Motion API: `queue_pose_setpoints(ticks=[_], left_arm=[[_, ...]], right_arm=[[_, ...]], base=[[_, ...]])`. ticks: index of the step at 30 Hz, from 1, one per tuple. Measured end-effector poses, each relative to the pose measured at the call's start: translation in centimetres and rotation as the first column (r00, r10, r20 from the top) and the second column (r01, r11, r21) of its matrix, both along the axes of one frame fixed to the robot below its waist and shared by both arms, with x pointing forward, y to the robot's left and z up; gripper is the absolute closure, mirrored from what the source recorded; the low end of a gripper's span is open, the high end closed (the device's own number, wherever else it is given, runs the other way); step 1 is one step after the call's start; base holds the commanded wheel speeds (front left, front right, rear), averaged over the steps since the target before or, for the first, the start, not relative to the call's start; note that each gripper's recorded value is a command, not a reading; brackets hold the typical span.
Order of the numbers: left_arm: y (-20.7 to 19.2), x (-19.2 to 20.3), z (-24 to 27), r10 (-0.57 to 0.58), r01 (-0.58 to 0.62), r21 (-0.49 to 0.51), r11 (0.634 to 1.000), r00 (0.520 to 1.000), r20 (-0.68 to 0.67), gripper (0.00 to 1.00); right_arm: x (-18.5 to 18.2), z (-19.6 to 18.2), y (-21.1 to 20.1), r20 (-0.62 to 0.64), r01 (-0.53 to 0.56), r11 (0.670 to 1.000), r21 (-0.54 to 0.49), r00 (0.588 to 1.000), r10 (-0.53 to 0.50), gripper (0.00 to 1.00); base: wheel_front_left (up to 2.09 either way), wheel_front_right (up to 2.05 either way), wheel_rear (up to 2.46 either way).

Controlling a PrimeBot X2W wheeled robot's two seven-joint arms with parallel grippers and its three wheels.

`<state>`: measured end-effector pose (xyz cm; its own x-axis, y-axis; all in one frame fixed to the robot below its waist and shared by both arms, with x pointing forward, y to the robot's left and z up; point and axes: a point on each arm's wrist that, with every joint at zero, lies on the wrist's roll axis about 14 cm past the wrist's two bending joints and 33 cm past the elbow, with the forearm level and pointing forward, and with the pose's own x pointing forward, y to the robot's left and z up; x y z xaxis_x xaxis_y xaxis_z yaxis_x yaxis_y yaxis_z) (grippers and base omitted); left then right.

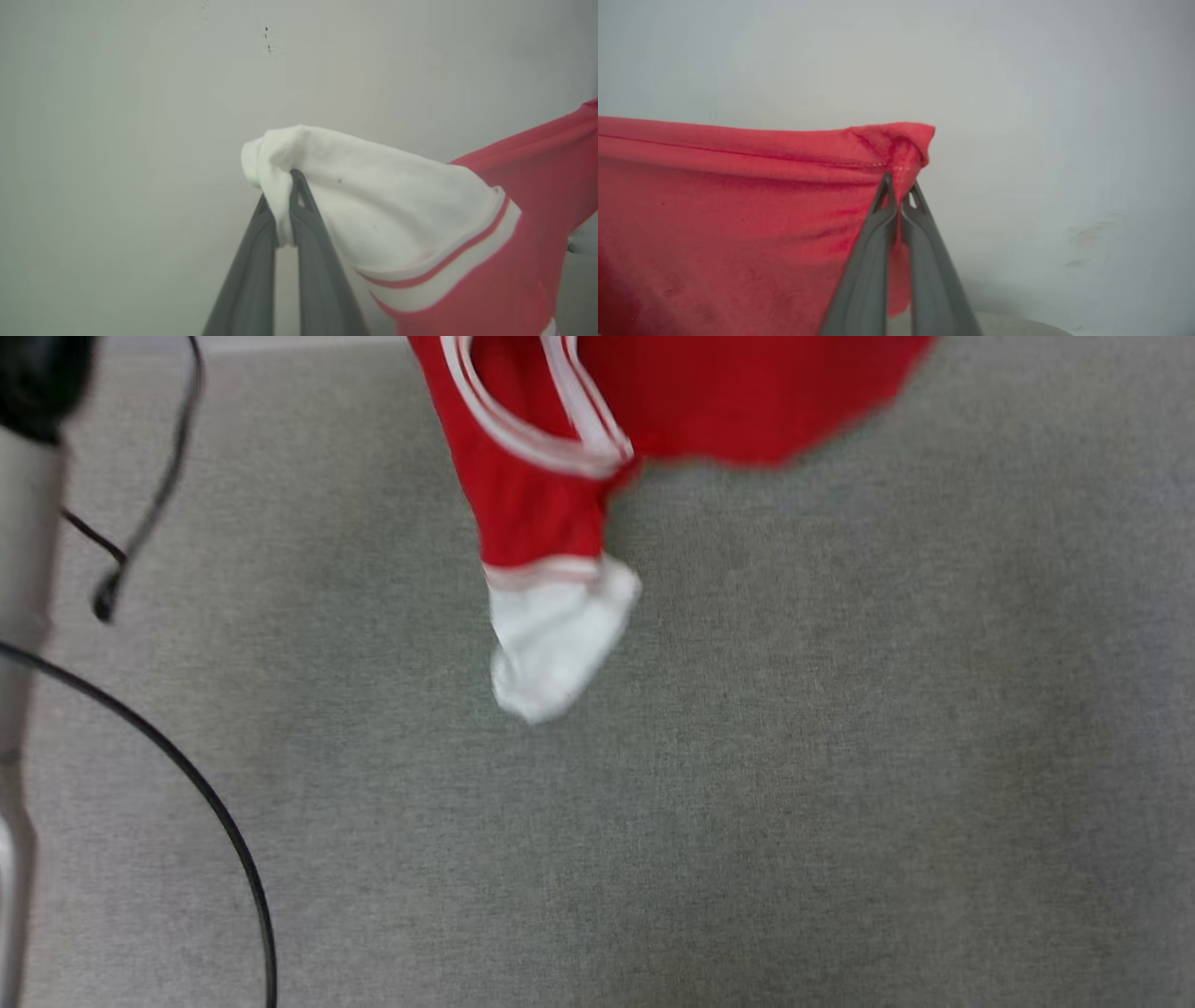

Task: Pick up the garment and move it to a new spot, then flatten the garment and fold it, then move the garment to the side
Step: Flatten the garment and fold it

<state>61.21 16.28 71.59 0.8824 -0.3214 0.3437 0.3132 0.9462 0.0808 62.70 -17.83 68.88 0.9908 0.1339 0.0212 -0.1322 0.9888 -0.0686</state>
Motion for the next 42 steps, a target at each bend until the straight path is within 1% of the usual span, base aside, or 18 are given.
queue_pose_setpoints(ticks=[6,10,13,16,22,25,29,32,36,39,42], left_arm=[[1.0,3.9,4.2,0.047,-0.053,0.042,0.998,0.989,0.137,1.00],[1.6,6.1,5.5,0.067,-0.075,0.037,0.996,0.980,0.187,1.00],[2.2,8.0,4.7,0.079,-0.087,0.032,0.996,0.979,0.188,1.00],[2.6,10.0,2.3,0.088,-0.092,0.017,0.996,0.984,0.153,1.00],[2.7,13.1,-4.9,0.079,-0.079,-0.007,0.997,0.996,0.039,1.00],[2.6,13.6,-7.9,0.066,-0.066,-0.012,0.998,0.998,-0.018,1.00],[2.7,13.0,-11.1,0.045,-0.046,-0.008,0.999,0.995,-0.087,1.00],[2.8,11.8,-13.2,0.031,-0.034,-0.014,0.999,0.990,-0.138,1.00],[2.6,9.1,-16.6,0.001,-0.005,-0.017,1.000,0.973,-0.230,1.00],[2.5,5.7,-20.2,-0.018,0.006,-0.035,0.999,0.944,-0.329,1.00],[2.6,2.1,-22.2,-0.027,0.009,-0.047,0.999,0.918,-0.395,1.00]], right_arm=[[3.1,4.6,-0.2,0.171,0.018,0.999,0.036,0.985,-0.024,1.00],[5.0,5.9,0.1,0.237,0.015,0.999,0.042,0.971,-0.025,1.00],[6.6,5.4,0.4,0.252,0.012,0.999,0.044,0.967,-0.023,1.00],[8.4,3.5,0.8,0.235,0.007,0.999,0.043,0.972,-0.017,1.00],[11.5,-3.5,1.7,0.128,-0.007,0.999,0.032,0.992,0.002,1.00],[12.4,-6.5,2.1,0.072,-0.016,0.999,0.031,0.997,0.014,1.00],[12.6,-9.4,3.0,0.010,-0.045,0.998,0.034,0.999,0.044,1.00],[11.5,-12.9,3.2,-0.074,-0.063,0.998,0.021,0.995,0.065,1.00],[8.7,-16.9,2.6,-0.167,-0.078,0.997,0.008,0.983,0.078,1.00],[5.3,-20.3,2.2,-0.253,-0.088,0.996,0.018,0.963,0.090,1.00],[1.5,-22.7,2.0,-0.317,-0.092,0.995,0.044,0.943,0.101,1.00]], base=[[0.00,0.00,0.00],[0.00,0.00,0.00],[0.00,0.00,0.00],[0.00,0.00,0.00],[0.00,0.00,0.00],[0.00,0.00,0.00],[0.00,0.00,0.00],[0.00,0.00,0.00],[0.00,0.00,0.00],[0.00,0.00,0.00],[0.00,0.00,0.00]])
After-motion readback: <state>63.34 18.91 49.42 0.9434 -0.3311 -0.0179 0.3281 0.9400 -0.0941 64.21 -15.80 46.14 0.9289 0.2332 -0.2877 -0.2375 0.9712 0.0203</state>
